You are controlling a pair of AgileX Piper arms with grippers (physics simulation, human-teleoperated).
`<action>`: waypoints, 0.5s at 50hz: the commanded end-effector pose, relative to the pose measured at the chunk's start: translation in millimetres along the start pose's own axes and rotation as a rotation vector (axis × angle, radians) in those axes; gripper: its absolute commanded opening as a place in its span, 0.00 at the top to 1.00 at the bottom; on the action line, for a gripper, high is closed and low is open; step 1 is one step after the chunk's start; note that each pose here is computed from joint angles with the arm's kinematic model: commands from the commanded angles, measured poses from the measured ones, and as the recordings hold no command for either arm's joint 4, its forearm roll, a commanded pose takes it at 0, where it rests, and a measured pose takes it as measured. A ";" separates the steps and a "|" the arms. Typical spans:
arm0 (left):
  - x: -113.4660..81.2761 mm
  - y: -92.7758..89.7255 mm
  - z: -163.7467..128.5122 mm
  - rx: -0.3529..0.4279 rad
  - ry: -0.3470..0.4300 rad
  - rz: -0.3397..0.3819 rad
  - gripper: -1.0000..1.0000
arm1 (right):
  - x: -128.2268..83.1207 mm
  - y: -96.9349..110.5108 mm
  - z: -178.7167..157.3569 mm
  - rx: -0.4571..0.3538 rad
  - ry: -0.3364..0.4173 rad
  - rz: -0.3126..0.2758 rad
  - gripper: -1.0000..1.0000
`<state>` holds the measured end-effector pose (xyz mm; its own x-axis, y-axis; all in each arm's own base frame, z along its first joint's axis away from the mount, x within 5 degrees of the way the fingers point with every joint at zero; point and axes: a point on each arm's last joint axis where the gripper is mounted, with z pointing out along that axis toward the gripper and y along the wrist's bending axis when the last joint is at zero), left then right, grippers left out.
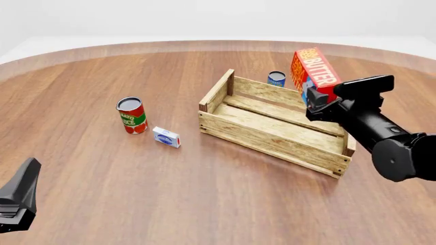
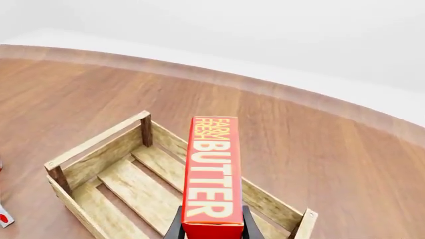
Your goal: Pick up the butter and put it in the tray.
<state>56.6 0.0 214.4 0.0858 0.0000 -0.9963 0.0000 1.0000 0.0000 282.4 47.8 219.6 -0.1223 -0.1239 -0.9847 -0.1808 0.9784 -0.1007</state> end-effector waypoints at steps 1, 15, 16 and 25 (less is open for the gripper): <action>0.0 0.0 0.0 0.000 0.000 0.000 0.00 | -2.1 -2.4 10.3 0.009 -0.013 0.025 1.00; 0.0 0.0 0.0 0.000 0.000 0.000 0.00 | 7.1 -1.4 23.6 0.005 0.021 0.030 1.00; 0.0 0.0 0.0 0.000 0.000 0.000 0.00 | 7.1 -1.4 23.6 0.005 0.021 0.030 1.00; 0.0 0.0 0.0 0.000 0.000 0.000 0.00 | 14.6 -2.3 30.8 0.010 0.031 0.038 1.00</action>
<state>56.6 0.0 214.4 0.0858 0.0000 -0.9963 0.0000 1.0000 0.0000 302.1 49.0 201.8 -0.1723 -0.1197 -0.9777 -0.1768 0.9802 -0.0889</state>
